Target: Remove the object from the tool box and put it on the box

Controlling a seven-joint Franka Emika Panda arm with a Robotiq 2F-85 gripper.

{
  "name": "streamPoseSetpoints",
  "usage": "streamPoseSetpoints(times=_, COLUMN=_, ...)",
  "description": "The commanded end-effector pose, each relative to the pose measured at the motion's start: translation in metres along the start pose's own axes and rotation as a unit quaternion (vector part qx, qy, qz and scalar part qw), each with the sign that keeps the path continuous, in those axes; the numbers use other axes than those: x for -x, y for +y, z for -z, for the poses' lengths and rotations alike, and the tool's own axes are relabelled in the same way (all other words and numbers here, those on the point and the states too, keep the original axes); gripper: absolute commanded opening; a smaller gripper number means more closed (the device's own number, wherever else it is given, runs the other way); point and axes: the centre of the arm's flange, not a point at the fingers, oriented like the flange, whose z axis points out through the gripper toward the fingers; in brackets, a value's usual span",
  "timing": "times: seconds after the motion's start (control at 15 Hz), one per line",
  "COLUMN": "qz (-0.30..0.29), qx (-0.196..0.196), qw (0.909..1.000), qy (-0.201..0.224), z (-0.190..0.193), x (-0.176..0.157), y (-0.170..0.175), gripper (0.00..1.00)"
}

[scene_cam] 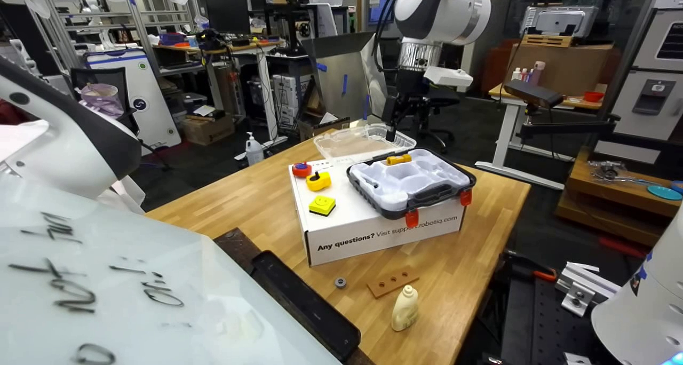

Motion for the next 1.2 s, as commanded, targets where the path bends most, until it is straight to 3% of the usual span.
streamPoseSetpoints(times=0.0, qz=-0.054, qx=0.019, qw=0.9982, qy=0.018, z=-0.006, x=-0.027, y=0.017, gripper=1.0)
streamPoseSetpoints(times=0.53, qz=-0.121, qx=0.074, qw=0.9896, qy=0.026, z=-0.041, x=-0.045, y=0.04, gripper=1.0)
streamPoseSetpoints(times=1.13, qz=-0.149, qx=0.088, qw=0.9849, qy=0.011, z=-0.059, x=-0.045, y=0.046, gripper=1.0)
